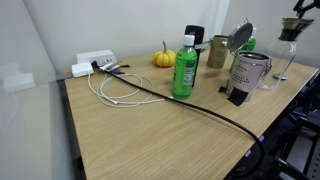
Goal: Pick up the small silver lid from the table and put it in the silver object on top the the plastic bottle.
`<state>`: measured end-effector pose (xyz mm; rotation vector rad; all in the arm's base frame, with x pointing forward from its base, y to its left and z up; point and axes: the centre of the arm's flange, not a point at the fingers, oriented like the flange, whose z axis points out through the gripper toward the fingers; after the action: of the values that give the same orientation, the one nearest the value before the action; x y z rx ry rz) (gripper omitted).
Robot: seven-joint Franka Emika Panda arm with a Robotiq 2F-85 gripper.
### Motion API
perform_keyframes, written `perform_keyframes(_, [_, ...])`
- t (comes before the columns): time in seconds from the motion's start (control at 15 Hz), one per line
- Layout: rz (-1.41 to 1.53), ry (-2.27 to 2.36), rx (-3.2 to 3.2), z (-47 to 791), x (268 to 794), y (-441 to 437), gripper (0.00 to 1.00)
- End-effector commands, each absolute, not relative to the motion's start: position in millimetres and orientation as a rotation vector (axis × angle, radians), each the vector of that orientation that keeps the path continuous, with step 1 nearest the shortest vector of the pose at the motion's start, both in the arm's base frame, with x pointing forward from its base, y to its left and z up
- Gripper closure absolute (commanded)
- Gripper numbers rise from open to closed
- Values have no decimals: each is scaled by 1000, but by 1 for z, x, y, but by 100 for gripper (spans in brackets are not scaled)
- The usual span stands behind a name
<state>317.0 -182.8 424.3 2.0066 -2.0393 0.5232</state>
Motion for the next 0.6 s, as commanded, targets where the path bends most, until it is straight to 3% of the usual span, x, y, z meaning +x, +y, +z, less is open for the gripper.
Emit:
perform_keyframes(0.0, [523, -2047, 2000, 424, 317, -183, 0])
perform_keyframes(0.33, [527, -2051, 1997, 425, 318, -183, 0])
perform_keyframes(0.53, [461, -2296, 1859, 421, 324, -204, 0])
